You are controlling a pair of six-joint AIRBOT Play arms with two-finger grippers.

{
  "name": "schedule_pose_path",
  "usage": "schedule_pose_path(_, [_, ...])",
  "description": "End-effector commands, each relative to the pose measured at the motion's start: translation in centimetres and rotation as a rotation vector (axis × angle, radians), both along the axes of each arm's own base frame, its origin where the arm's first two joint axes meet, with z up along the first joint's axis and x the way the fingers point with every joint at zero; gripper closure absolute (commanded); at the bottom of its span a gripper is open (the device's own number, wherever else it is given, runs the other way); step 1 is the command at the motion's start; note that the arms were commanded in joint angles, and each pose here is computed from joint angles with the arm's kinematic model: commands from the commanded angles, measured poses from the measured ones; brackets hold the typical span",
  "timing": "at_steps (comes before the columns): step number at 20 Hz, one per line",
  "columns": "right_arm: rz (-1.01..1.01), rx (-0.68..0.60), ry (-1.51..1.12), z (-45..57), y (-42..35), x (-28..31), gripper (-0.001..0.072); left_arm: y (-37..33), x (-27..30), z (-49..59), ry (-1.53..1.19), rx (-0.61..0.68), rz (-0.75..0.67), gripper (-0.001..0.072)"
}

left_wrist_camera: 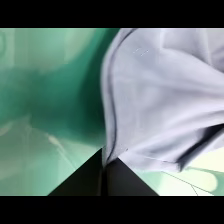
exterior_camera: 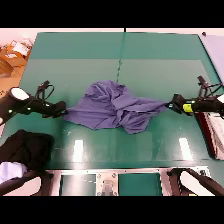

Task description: Fold the shirts.

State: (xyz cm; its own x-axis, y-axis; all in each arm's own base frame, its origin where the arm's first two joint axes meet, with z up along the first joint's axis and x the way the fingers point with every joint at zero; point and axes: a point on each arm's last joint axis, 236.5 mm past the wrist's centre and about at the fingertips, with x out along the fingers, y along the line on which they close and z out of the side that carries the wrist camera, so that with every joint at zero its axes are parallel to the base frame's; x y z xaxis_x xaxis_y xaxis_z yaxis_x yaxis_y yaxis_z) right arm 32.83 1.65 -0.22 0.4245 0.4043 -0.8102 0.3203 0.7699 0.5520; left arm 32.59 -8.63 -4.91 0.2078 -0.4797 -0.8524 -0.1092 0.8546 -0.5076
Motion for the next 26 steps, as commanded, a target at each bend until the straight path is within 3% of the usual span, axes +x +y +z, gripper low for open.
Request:
schedule_pose_path(1, [-0.060, -0.015, 0.022, -0.7, -2.3, -0.8, 0.0696, 1.6, -0.3, 0.5, -0.001, 0.019, 0.009, 0.0688])
schedule_pose_path(10, [-0.076, -0.185, 0.097, -4.9, -6.7, -1.9, 0.0697, 2.1, -0.3, 0.3, -0.004, 0.047, 0.002, 0.0688])
schedule_pose_path(13, [-0.129, -0.007, 0.085, -3.6, -5.0, -1.2, 0.0697, 1.6, -0.3, 2.0, -0.003, 0.030, -0.047, 0.0689])
schedule_pose_path(16, [-0.056, 0.155, -0.139, 5.5, -1.5, 2.3, 0.0697, 1.3, 2.2, 9.6, -0.109, 0.026, -0.136, 0.0689])
schedule_pose_path(18, [-0.062, 0.189, -0.400, 15.6, -1.3, 5.1, 0.0697, 1.2, 4.6, 18.0, -0.269, 0.048, -0.168, 0.0689])
schedule_pose_path(22, [-0.119, 0.019, -0.895, 36.5, -3.3, 3.5, 0.0696, 1.4, 6.4, 38.9, -0.793, 0.148, -0.130, 0.0689])
schedule_pose_path(26, [-0.101, -0.141, -1.128, 46.0, -1.3, -2.1, 0.0696, 0.0, 0.4, 52.2, -1.188, 0.179, -0.107, 0.0688])
